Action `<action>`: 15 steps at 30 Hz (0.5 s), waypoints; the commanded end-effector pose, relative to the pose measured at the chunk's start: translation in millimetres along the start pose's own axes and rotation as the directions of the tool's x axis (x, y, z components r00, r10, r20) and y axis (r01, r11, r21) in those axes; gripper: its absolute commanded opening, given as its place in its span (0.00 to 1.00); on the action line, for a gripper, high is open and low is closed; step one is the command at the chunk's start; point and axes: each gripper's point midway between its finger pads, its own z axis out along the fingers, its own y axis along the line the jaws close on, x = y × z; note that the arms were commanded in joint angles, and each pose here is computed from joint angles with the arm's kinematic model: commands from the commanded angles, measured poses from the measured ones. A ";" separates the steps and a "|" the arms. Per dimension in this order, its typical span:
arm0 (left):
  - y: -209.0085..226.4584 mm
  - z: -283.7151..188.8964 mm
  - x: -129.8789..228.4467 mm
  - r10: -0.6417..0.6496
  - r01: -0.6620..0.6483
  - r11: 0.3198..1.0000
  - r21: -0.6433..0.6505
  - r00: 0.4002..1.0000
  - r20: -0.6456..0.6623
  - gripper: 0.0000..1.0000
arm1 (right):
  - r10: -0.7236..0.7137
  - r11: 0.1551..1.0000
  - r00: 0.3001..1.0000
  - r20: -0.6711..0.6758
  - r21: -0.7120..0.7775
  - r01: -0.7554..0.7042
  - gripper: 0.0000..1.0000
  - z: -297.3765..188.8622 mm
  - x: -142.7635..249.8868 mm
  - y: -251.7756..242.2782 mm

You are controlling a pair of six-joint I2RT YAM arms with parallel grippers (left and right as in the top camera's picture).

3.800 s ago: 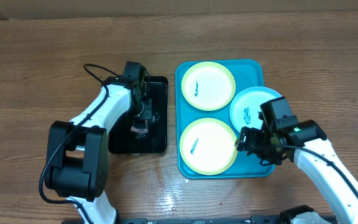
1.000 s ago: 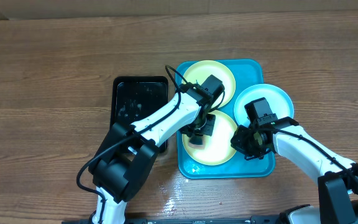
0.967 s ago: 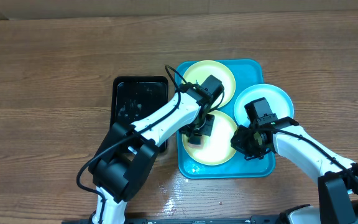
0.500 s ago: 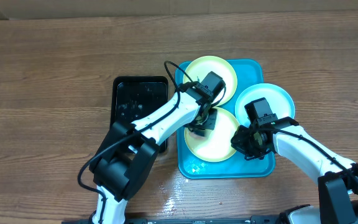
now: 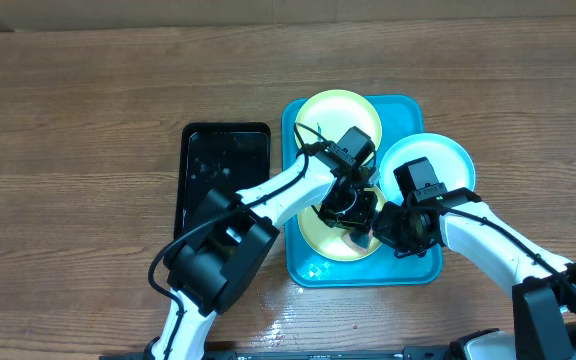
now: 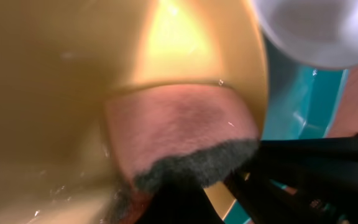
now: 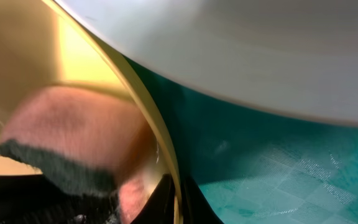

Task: Clean dirty plates on tray and stack at the side
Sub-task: 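Scrub the lower yellow plate with the sponge in the left gripper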

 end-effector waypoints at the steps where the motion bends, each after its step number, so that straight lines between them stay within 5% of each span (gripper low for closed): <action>1: 33.3 -6.1 5.6 -0.034 0.037 0.982 -0.184 0.999 0.020 0.04 | 0.021 0.993 1.000 0.023 0.117 -0.024 0.06 8.6 -0.2 -28.6; 5: 78.4 -44.7 -1.4 -0.062 0.127 0.880 -0.458 0.986 0.155 0.04 | 0.022 0.993 0.999 0.023 0.117 -0.024 0.06 8.6 -0.4 -28.5; 15: 123.7 -89.9 -11.8 0.029 0.176 0.672 -0.720 0.964 0.263 0.04 | 0.021 0.993 1.000 0.023 0.117 -0.024 0.06 8.6 -0.2 -28.5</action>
